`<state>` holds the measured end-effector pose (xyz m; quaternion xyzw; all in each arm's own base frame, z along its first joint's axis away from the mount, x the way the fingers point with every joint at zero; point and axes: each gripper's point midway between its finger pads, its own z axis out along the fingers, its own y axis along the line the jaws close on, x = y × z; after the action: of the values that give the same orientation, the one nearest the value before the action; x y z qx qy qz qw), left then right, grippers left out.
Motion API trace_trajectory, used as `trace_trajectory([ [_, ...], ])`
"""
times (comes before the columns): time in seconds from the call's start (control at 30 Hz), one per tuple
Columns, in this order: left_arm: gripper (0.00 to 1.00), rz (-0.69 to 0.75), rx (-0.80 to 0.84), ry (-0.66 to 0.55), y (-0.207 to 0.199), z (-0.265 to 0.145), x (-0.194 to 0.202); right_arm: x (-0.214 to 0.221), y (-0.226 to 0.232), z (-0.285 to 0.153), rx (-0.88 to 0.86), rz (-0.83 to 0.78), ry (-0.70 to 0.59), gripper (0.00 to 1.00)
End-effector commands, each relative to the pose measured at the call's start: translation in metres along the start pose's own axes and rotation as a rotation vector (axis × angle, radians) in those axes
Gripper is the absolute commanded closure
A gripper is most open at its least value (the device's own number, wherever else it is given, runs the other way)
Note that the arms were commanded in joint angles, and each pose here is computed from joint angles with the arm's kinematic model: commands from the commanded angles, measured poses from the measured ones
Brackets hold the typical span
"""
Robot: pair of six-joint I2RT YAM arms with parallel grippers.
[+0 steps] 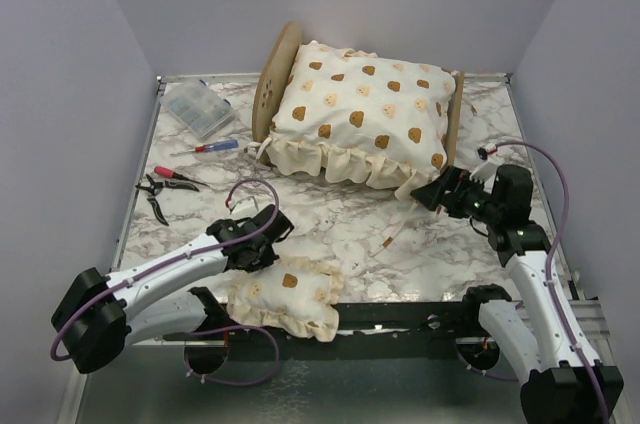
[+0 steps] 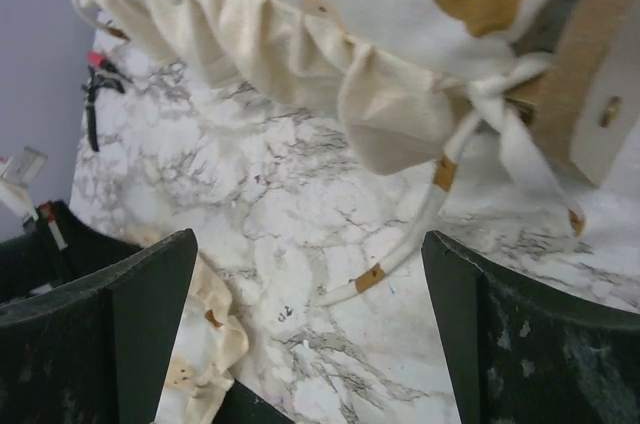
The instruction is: Set up the pet bed
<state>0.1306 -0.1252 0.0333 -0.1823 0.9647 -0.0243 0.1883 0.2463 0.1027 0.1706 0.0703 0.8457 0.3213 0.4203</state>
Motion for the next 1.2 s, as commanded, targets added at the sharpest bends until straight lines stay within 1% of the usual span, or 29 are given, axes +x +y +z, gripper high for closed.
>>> trace_trajectory([
  [0.0, 1.0, 0.029, 0.321, -0.204, -0.074, -0.036, -0.054, 0.008, 0.039, 0.004, -0.235, -0.099, 0.053, 0.02],
  [0.13, 1.0, 0.09, 0.514, -0.374, -0.116, -0.068, -0.09, 0.032, 0.073, 0.015, -0.373, -0.171, 0.143, 0.03],
  [0.2, 1.0, 0.144, 0.55, -0.434, -0.13, -0.078, -0.102, 0.048, 0.093, 0.021, -0.443, -0.234, 0.177, 0.02],
  [0.3, 1.0, 0.211, 0.642, -0.488, -0.155, -0.095, -0.111, 0.065, 0.113, 0.033, -0.552, -0.272, 0.196, 0.02],
  [0.43, 1.0, 0.222, 0.821, -0.516, -0.188, -0.125, -0.116, 0.077, 0.115, 0.05, -0.613, -0.299, 0.199, 0.0],
  [0.57, 1.0, 0.255, 0.981, -0.49, -0.217, -0.148, -0.108, 0.091, 0.116, 0.058, -0.694, -0.323, 0.232, 0.0],
  [0.7, 1.0, 0.247, 1.015, -0.514, -0.225, -0.153, -0.112, 0.103, 0.131, 0.049, -0.813, -0.322, 0.249, 0.0],
  [0.77, 1.0, 0.241, 1.02, -0.528, -0.226, -0.154, -0.115, 0.106, 0.137, 0.042, -0.852, -0.336, 0.255, 0.03],
  [0.83, 1.0, 0.233, 1.024, -0.539, -0.227, -0.156, -0.117, 0.107, 0.14, 0.04, -0.861, -0.339, 0.256, 0.15],
  [0.9, 1.0, 0.228, 1.031, -0.547, -0.227, -0.159, -0.119, 0.105, 0.142, 0.038, -0.861, -0.338, 0.257, 0.33],
  [1.03, 1.0, 0.216, 1.046, -0.564, -0.225, -0.168, -0.122, 0.095, 0.151, 0.034, -0.869, -0.363, 0.24, 0.73],
  [1.07, 0.98, 0.214, 1.032, -0.57, -0.222, -0.169, -0.124, 0.093, 0.151, 0.034, -0.858, -0.383, 0.237, 0.83],
  [1.1, 0.86, 0.214, 1.009, -0.578, -0.219, -0.171, -0.127, 0.089, 0.152, 0.034, -0.844, -0.425, 0.217, 0.94],
  [1.13, 0.76, 0.222, 0.98, -0.588, -0.214, -0.174, -0.131, 0.086, 0.149, 0.035, -0.814, -0.47, 0.204, 0.99],
  [1.17, 0.71, 0.236, 0.953, -0.6, -0.21, -0.179, -0.135, 0.084, 0.147, 0.037, -0.783, -0.519, 0.193, 0.99],
])
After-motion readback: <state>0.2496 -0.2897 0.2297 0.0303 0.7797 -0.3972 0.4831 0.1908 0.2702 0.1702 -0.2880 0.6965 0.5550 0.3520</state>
